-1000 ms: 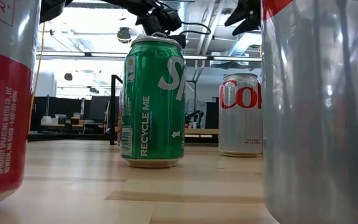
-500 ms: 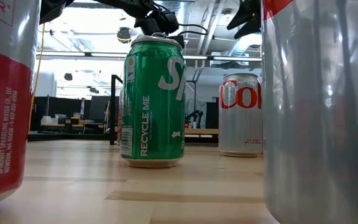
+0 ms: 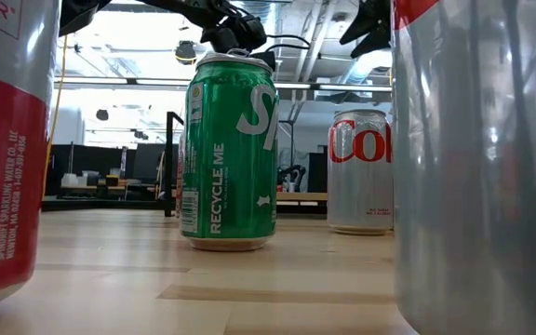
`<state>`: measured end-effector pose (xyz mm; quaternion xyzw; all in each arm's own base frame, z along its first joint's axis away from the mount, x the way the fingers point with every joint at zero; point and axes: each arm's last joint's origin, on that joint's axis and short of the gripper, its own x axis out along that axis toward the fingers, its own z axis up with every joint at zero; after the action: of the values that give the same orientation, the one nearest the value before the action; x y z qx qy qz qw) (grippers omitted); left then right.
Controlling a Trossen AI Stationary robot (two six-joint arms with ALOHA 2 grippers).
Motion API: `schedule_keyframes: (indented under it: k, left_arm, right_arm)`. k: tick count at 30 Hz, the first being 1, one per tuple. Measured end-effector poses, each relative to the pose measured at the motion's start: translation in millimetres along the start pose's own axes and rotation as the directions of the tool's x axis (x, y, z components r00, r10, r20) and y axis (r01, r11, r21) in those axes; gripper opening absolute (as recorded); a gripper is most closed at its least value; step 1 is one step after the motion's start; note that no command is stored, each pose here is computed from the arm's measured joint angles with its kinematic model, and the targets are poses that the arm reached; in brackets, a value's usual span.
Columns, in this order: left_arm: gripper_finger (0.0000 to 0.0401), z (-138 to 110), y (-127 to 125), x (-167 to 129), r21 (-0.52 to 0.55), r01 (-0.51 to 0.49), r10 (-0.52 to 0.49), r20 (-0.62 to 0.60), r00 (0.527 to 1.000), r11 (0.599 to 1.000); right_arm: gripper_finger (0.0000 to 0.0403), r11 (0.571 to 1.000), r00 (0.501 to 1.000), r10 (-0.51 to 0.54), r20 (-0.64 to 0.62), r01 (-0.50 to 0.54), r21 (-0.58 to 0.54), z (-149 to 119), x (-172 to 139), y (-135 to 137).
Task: Place canned beverage on shelf
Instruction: Put the top left white orange soda can on the shelf
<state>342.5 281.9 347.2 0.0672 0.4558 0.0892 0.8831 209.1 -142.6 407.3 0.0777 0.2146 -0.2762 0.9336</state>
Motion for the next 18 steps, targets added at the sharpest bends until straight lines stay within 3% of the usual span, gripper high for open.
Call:
schedule_keyframes:
  k: [12,18]
  left_arm:
    - [0.0348,-14.7,-1.1,17.3,-0.039,0.045,-0.047,-0.051,0.998,0.998]
    - [0.0348,-11.5,-2.6,17.6,0.005,0.001,-0.001,-0.054,0.999,1.0]
  right_arm:
    - [0.0265,1.0,1.0,0.031,-0.006,-0.031,0.004,-0.6,0.0,0.8]
    - [0.0265,1.0,1.0,0.03,-0.006,-0.03,0.004,-0.5,0.0,0.8]
